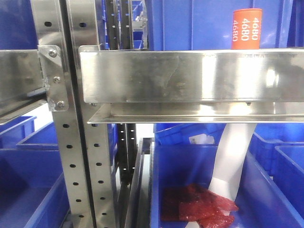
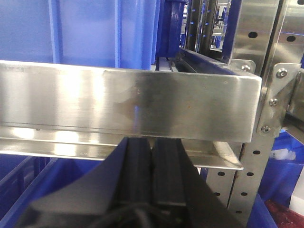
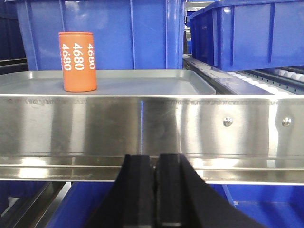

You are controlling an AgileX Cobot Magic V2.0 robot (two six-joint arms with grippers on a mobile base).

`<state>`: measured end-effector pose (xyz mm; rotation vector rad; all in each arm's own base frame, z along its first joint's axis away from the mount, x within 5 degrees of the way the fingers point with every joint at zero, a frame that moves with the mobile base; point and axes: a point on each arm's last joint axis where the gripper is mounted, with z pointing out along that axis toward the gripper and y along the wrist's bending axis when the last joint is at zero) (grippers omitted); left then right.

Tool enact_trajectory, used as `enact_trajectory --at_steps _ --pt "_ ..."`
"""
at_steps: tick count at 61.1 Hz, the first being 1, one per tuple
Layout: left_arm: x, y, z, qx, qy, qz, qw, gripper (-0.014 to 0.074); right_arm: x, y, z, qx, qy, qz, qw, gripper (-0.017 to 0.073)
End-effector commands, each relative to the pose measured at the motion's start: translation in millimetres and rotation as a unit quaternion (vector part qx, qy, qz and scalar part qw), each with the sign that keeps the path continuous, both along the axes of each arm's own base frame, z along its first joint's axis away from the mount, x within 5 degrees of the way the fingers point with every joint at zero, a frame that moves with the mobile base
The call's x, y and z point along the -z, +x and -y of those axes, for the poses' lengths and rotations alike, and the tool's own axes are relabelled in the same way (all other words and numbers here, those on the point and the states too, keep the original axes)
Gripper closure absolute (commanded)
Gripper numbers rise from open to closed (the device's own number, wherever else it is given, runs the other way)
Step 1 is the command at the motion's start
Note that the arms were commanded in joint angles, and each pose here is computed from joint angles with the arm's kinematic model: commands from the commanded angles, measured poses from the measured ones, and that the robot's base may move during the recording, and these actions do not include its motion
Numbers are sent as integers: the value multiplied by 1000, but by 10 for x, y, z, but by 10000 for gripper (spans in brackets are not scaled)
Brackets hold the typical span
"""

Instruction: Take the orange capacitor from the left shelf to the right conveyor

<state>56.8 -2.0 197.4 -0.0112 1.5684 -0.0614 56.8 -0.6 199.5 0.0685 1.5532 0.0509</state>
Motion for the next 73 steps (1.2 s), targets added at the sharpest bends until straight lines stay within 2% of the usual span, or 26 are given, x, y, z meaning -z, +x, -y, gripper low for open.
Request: enact_trajectory --at_steps 1,51,60,67,73 --pt "-103 -16 -2 1 -4 53 999 720 -101 -19 6 5 -7 54 999 505" --pt "-103 -16 -2 1 -4 53 999 720 -102 -19 6 5 -7 54 999 505" --pt "-103 -16 -2 1 -4 53 999 720 -145 -26 7 6 -7 78 997 505" --pt "-103 -16 -2 1 -4 53 999 720 -259 -48 8 4 17 108 994 505" --pt "-103 -16 -2 1 -4 53 999 720 -453 -94 3 1 24 92 995 505"
